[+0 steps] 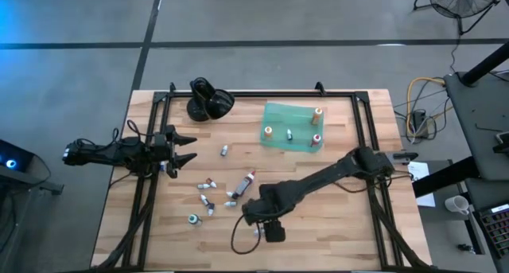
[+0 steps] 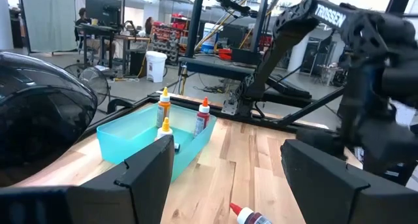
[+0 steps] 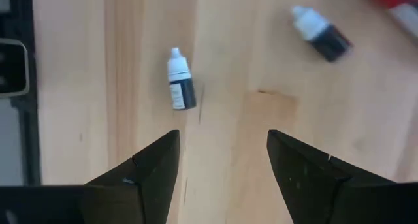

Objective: Pick & Place food coloring
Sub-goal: Put the black food coloring bottle into the green bin

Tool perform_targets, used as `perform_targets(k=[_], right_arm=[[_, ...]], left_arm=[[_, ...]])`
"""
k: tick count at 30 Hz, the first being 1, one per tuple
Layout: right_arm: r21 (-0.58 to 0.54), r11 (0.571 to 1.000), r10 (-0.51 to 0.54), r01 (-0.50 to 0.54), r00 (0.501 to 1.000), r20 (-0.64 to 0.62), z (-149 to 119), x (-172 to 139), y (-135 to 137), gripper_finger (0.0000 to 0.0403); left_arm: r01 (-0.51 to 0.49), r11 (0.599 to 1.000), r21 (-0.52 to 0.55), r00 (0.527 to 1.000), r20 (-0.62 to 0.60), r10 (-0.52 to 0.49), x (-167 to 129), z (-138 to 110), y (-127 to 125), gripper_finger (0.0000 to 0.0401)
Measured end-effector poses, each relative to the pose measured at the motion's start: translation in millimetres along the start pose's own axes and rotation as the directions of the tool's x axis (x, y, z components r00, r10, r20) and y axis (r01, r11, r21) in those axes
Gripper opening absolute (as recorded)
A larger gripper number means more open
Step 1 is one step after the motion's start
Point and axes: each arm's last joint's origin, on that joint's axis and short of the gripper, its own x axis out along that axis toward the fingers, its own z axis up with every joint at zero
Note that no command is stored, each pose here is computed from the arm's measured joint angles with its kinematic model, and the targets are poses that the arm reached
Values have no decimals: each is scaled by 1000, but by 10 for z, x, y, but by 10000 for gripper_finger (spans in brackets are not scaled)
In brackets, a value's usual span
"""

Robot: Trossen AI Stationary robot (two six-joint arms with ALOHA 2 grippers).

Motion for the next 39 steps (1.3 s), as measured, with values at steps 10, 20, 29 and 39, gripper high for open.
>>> perform_targets(k=[10,20,29,39], right_arm=[[-228,974,45,-22,994,98,100,311,205,224],[-172,985,27,-13,996,80,118,628,200,224],[-105,994,-35,38,999,34,75,773,172,203],[44,995,-86,85,996,29,76,739,108,60]], left_arm=[[0,1000,0,1000,-1,0,0,-1,0,255],[-2,1000,3,1000,-8,2,4,-7,0,255],[-2,1000,4,1000,-12,2,8,-11,-1,255],[-2,1000,4,1000,-12,2,8,-11,-1,255]])
